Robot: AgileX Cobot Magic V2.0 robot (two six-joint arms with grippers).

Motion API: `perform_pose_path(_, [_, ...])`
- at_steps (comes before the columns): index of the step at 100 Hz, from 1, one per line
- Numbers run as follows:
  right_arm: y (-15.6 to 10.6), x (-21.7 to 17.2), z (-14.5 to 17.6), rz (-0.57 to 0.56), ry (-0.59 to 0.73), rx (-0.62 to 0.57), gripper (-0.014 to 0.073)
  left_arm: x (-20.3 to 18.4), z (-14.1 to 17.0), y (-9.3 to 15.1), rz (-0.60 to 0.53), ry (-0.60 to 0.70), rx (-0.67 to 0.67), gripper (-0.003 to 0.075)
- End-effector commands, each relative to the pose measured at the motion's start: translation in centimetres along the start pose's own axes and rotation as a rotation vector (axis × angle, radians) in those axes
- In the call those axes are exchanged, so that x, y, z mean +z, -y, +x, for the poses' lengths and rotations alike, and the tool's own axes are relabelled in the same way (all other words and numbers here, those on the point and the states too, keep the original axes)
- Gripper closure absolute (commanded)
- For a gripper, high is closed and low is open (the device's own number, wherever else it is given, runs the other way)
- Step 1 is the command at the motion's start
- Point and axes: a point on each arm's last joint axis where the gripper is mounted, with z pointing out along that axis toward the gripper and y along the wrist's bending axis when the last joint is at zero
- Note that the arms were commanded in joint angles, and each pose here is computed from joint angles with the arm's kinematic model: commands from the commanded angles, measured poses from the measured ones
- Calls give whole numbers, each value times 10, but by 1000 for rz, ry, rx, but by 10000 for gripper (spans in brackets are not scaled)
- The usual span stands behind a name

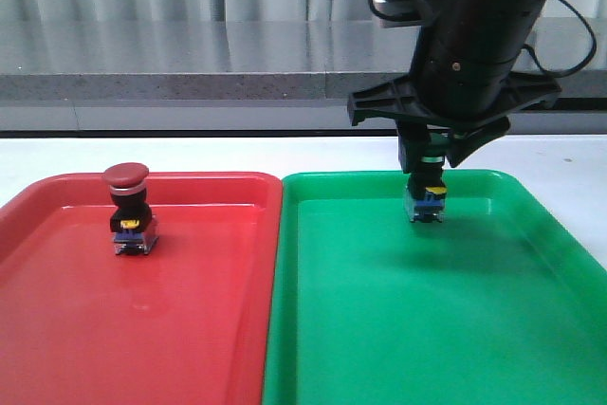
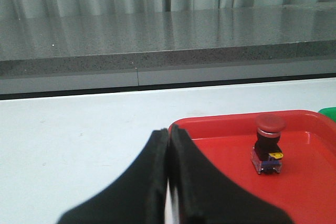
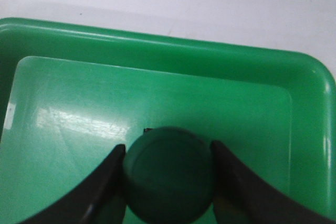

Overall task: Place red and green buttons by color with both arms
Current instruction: 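Lift the green button with the right gripper and carry it over the green tray, then lower the green button into the green tray and open the right gripper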

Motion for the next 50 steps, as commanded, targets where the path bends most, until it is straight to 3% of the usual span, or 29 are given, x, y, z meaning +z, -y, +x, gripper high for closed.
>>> perform_pose_path(1, [-6, -16, -13, -43, 86, -15, 254, -2, -2, 0, 1, 98, -12, 739])
perform_pose_path(38, [-14, -3, -2, -45, 41, -27, 248, -2, -2, 0, 1, 98, -12, 739])
perform_pose_path(50, [-14, -3, -2, -45, 40, -27, 151, -2, -2, 0, 1, 98, -12, 739])
